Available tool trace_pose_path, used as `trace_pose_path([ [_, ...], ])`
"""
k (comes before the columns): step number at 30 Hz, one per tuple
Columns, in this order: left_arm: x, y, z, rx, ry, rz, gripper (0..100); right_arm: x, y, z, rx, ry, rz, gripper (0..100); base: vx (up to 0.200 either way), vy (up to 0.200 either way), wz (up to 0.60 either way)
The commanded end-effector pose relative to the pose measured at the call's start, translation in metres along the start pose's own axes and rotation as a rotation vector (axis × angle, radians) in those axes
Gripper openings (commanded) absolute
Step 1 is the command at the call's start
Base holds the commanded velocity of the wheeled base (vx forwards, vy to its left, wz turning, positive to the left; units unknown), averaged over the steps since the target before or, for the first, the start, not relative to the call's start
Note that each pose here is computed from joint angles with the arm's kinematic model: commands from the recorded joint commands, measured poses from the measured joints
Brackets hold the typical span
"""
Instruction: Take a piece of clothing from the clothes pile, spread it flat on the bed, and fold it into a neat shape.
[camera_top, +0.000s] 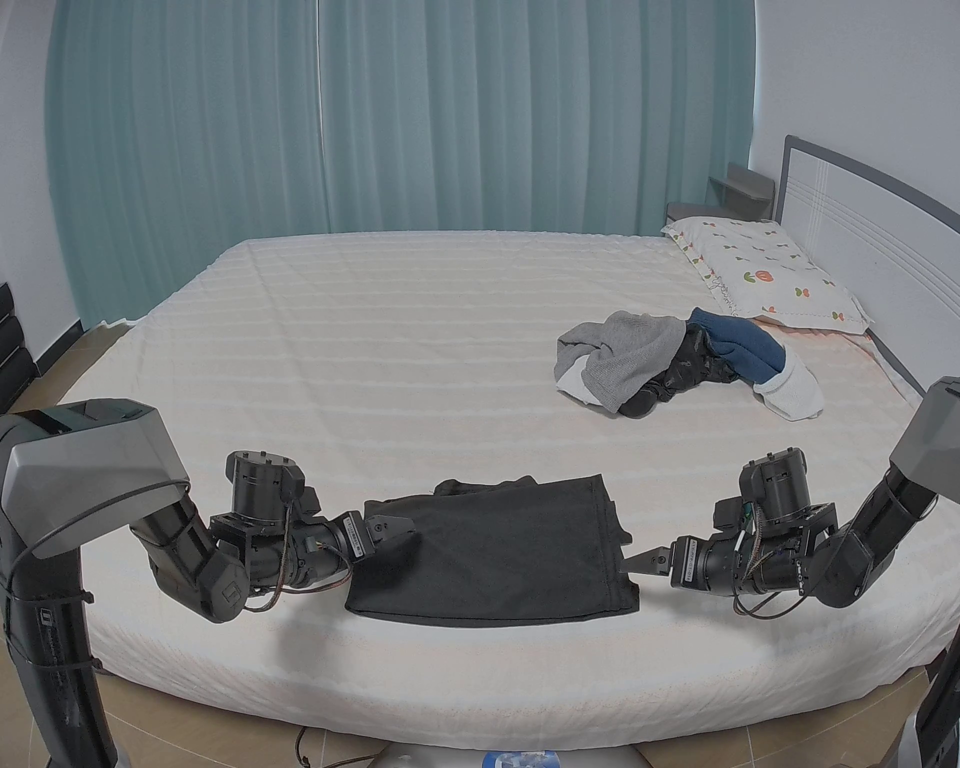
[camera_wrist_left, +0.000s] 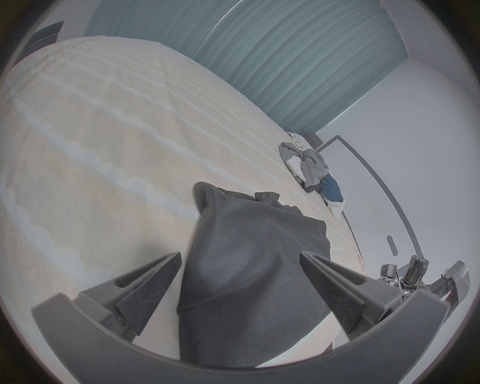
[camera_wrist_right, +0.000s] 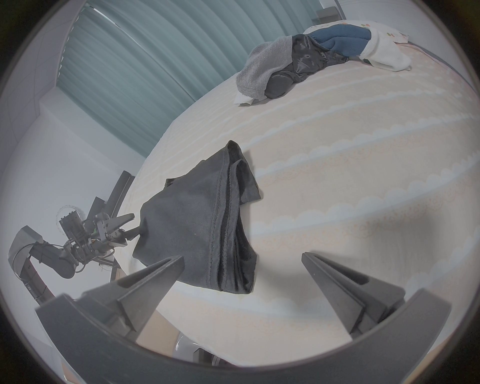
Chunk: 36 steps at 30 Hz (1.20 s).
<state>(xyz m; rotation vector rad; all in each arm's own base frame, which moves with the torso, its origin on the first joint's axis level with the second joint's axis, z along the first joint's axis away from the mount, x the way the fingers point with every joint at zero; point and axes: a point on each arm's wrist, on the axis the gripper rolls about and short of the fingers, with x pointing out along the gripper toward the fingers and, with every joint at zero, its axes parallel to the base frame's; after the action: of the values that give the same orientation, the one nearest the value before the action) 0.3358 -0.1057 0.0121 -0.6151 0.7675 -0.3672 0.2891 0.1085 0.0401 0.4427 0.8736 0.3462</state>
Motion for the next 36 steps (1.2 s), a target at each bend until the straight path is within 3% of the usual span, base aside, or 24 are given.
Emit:
trace_pose_path([
  [1,0.004,0.002,-0.004,-0.002,0.012,0.006,100,0.000,0.000,0.000,0.000,0.000,0.000,100,0.000,0.000,0.00],
  [3,0.004,0.002,-0.004,-0.002,0.012,0.010,100,0.000,0.000,0.000,-0.001,0.000,0.000,100,0.000,0.000,0.00],
  [4,0.004,0.002,-0.005,-0.003,0.012,0.012,0,0.000,0.000,0.000,-0.001,0.000,0.000,100,0.000,0.000,0.00],
  [17,-0.010,0.001,-0.001,-0.084,-0.010,0.025,0,-0.001,0.000,-0.001,-0.004,0.001,0.000,100,0.000,0.000,0.00],
  [36,-0.018,-0.002,-0.004,-0.086,-0.006,0.031,0,0.000,0.001,-0.002,-0.008,0.005,-0.002,100,0.000,0.011,0.00],
])
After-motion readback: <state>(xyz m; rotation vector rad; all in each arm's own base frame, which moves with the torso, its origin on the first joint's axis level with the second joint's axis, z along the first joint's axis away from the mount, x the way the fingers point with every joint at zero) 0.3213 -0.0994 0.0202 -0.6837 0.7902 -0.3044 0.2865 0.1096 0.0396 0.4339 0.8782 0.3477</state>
